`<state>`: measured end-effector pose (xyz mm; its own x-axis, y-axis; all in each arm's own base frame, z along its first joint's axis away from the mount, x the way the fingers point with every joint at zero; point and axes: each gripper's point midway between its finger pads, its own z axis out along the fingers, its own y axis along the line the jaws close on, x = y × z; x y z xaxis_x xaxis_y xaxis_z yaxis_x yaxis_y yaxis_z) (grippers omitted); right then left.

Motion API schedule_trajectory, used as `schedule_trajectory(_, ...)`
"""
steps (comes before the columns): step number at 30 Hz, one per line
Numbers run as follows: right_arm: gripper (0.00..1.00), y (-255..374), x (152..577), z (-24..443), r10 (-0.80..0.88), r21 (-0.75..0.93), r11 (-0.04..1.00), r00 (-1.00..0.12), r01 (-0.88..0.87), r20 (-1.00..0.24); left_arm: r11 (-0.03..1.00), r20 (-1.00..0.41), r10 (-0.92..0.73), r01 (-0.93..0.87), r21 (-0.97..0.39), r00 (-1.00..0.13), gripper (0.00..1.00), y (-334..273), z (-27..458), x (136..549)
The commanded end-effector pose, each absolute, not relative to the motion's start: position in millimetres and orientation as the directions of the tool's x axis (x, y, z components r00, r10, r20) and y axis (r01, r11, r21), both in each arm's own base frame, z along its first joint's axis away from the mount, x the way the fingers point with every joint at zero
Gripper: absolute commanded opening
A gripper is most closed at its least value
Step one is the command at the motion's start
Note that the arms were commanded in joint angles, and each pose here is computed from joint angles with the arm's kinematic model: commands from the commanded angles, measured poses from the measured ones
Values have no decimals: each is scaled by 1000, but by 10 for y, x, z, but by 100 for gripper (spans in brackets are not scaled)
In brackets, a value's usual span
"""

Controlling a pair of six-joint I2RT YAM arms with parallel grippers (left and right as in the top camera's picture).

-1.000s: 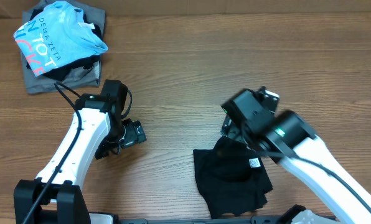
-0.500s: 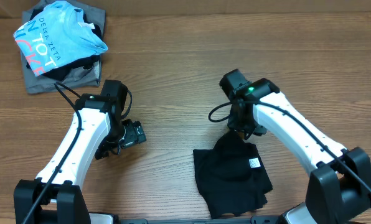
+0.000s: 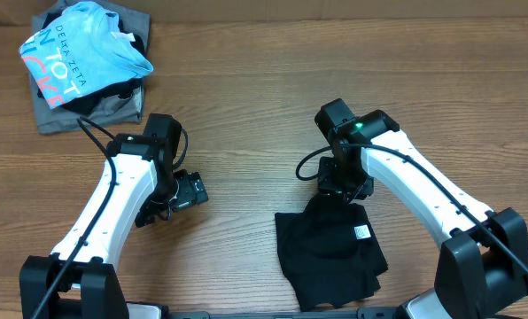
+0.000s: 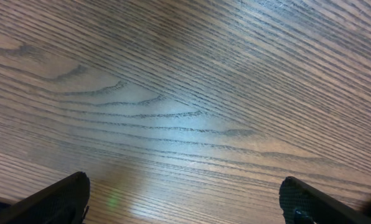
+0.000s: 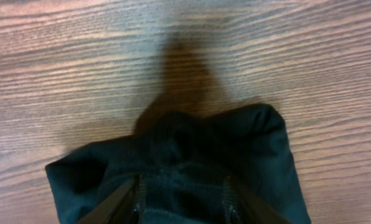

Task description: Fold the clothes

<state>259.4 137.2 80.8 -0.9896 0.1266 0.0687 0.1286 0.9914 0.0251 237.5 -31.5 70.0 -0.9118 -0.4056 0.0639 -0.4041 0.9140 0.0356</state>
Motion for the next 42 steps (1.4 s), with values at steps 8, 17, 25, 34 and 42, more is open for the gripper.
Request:
schedule_trajectory(8, 37, 1378, 2479, 577, 103, 43, 993, -990, 107, 100, 918, 64, -395, -394, 38, -916, 100, -297, 696, 2373)
schedule_trajectory(17, 4, 1283, 2570, 648, 128, 3, 992, -990, 128, 67, 918, 65, -395, -394, 38, -916, 100, -296, 694, 2371)
schedule_trajectory(25, 4, 978, 2788, 1105, 196, -154, 968, -980, 200, -43, 918, 64, -395, -394, 38, -916, 100, -296, 694, 2372)
schedule_trajectory(34, 4, 567, 2797, 1061, 328, -206, 922, -944, 328, -34, 918, 64, -395, -394, 38, -916, 100, -296, 694, 2373)
schedule_trajectory(42, 32, 341, 2666, 927, 473, -242, 854, -881, 461, -8, 918, 64, -395, -394, 38, -916, 100, -297, 695, 2374)
